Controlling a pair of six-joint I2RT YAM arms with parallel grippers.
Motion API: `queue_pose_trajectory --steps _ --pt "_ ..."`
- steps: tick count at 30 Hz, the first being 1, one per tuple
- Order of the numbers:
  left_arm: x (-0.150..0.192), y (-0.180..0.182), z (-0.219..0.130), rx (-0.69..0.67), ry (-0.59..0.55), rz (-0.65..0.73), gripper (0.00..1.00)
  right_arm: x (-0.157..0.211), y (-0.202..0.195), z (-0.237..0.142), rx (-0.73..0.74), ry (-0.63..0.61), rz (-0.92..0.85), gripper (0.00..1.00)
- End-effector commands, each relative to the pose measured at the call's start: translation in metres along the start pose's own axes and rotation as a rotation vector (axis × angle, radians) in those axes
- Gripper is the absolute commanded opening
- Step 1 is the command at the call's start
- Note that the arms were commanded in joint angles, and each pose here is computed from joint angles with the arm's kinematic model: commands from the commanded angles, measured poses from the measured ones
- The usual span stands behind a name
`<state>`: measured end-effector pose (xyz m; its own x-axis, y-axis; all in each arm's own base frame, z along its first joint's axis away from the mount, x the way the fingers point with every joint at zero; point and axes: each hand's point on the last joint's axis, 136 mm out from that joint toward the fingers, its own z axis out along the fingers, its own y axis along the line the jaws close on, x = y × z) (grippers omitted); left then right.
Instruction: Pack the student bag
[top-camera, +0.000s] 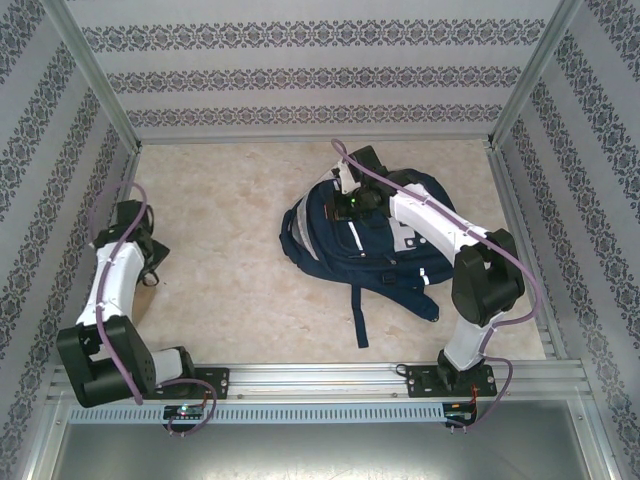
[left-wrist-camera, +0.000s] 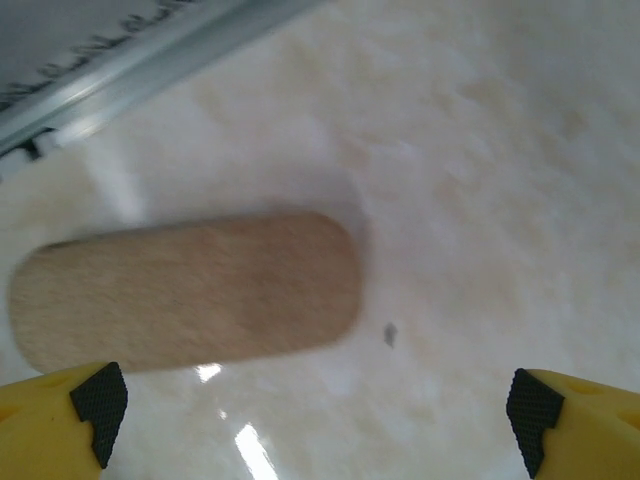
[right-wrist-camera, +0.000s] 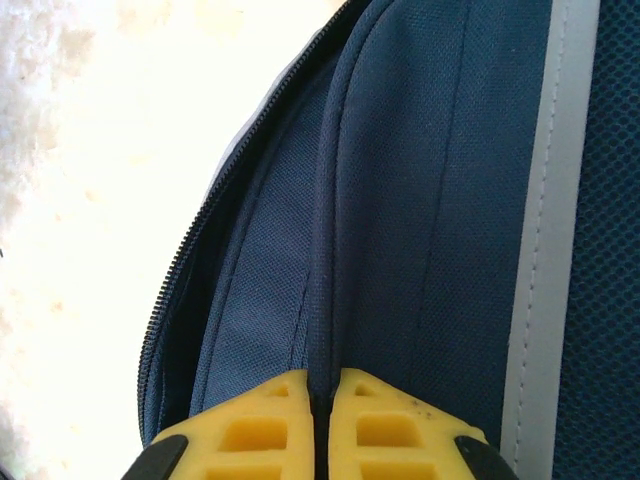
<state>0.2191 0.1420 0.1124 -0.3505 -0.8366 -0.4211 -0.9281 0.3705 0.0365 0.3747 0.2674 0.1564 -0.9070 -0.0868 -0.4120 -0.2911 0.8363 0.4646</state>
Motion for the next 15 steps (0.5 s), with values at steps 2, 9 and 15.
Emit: queue_pose_trajectory --steps 2,9,15 --pt "-0.003 0.024 0.025 -0.057 0.074 -0.064 1.0 -0.005 0.027 -0.001 -0.08 -0.021 -0.055 0.09" --pt "0.028 0.032 0.054 -0.071 0.224 -0.147 0.99 -0.012 0.034 -0.011 -0.09 -0.05 -0.06 0.1" --pt "0.055 0.0 0.067 0.084 0.357 -0.179 0.97 -0.011 0.035 -0.012 -0.098 -0.048 -0.054 0.1"
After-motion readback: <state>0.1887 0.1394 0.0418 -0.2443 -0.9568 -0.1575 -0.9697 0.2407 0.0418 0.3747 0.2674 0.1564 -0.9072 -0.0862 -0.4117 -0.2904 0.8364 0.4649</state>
